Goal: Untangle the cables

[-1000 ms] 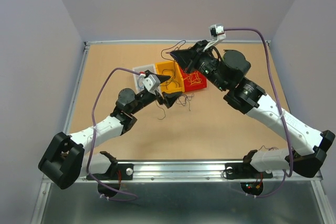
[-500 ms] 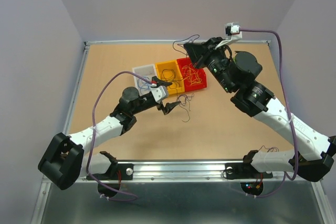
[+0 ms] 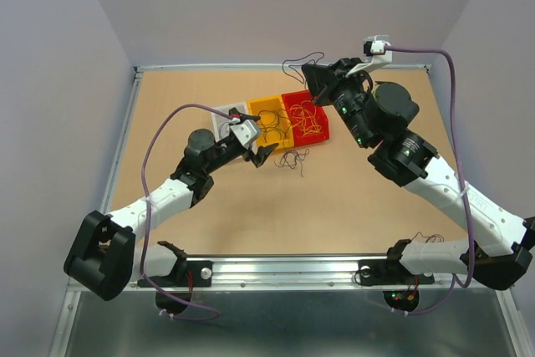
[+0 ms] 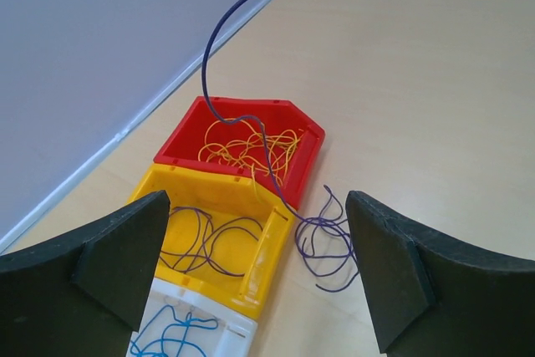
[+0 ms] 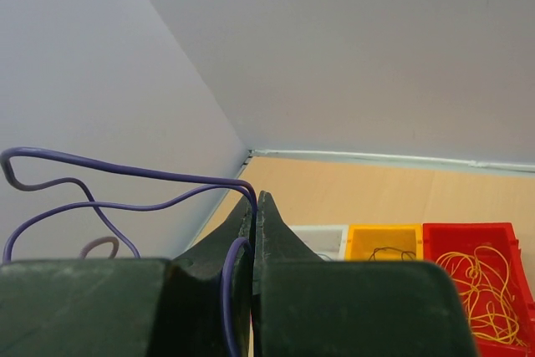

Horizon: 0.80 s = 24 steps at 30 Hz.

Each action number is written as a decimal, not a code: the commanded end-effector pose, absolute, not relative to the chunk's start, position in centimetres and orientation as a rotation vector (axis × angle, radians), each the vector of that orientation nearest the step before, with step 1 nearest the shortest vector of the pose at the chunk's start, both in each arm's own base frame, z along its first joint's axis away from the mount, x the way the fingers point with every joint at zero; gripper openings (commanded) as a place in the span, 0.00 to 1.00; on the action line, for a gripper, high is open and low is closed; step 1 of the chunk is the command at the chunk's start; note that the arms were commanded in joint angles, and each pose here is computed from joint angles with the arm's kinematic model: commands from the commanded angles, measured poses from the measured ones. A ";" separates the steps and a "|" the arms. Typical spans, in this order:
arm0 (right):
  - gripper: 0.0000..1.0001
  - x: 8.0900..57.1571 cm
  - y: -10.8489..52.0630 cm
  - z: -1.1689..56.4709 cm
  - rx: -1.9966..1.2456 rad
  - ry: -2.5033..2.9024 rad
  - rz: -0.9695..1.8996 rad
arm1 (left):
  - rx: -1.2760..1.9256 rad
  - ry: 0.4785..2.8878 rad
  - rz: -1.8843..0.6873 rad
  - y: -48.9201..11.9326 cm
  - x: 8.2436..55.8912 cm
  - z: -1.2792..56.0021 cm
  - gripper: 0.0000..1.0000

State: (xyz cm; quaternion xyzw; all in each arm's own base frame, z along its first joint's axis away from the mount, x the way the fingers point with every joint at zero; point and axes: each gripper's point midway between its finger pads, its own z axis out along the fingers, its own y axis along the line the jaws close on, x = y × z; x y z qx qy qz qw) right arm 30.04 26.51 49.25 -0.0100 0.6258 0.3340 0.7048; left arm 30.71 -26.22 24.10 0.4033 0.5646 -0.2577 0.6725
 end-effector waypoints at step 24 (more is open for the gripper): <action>0.00 29.9 29.0 50.7 -0.094 1.336 0.841 | 0.742 1.285 -0.587 -27.3 35.6 25.9 0.20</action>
